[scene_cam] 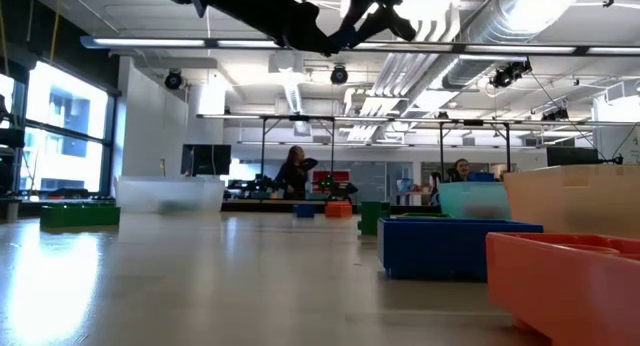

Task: Sort & place blocks by color
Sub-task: Put the blue game piece into the orange bin, then put the orange game piece into the blue bin

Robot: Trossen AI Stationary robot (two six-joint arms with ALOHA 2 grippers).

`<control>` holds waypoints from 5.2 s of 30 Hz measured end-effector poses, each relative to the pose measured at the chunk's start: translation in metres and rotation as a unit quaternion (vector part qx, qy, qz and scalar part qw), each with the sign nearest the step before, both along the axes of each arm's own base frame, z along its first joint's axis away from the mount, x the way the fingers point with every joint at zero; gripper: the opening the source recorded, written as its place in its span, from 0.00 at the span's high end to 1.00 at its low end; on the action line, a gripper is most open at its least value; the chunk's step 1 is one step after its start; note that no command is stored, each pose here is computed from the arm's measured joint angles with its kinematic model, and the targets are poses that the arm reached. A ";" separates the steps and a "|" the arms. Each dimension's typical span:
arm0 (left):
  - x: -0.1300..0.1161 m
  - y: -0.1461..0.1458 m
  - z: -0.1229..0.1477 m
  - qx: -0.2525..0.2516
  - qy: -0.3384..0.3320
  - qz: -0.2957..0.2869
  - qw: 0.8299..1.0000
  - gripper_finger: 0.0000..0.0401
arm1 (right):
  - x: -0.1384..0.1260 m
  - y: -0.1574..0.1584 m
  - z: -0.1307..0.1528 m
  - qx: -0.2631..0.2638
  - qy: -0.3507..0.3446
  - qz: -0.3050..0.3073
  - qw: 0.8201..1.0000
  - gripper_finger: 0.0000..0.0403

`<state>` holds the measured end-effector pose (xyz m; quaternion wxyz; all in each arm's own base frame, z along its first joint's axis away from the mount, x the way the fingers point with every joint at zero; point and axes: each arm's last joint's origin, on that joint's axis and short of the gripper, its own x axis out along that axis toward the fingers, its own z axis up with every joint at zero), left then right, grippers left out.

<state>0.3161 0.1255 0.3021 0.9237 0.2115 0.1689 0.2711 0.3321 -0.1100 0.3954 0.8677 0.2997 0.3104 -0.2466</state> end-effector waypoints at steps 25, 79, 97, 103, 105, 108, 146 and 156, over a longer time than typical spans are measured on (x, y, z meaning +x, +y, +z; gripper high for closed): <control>0.000 -0.002 -0.004 -0.013 0.015 -0.023 1.000 0.45 | -0.009 0.001 -0.009 -0.016 0.077 0.001 0.997 0.83; -0.009 -0.001 -0.022 -0.074 0.080 0.076 0.991 0.40 | -0.150 0.134 -0.135 0.181 0.491 -0.060 0.850 0.83; -0.004 -0.018 -0.024 -0.115 0.062 0.073 0.989 0.40 | -0.166 0.130 -0.177 0.142 0.554 -0.056 0.818 0.82; -0.010 -0.029 -0.012 -0.110 0.041 0.103 0.988 0.40 | -0.162 0.130 -0.184 0.126 0.528 -0.044 0.839 0.83; -0.015 -0.033 -0.006 -0.127 0.021 0.107 0.986 0.40 | -0.163 0.130 -0.189 0.124 0.527 -0.038 0.840 0.83; -0.026 -0.039 0.002 -0.161 0.004 0.117 0.980 0.40 | -0.167 0.129 -0.198 0.122 0.535 -0.033 0.836 0.82; -0.074 -0.069 -0.010 -0.393 0.060 0.211 0.893 0.40 | -0.148 0.128 -0.176 0.059 0.480 -0.002 0.875 0.53; -0.077 -0.070 -0.012 -0.401 0.071 0.224 0.886 0.40 | -0.128 0.126 -0.141 0.006 0.407 0.011 0.913 0.53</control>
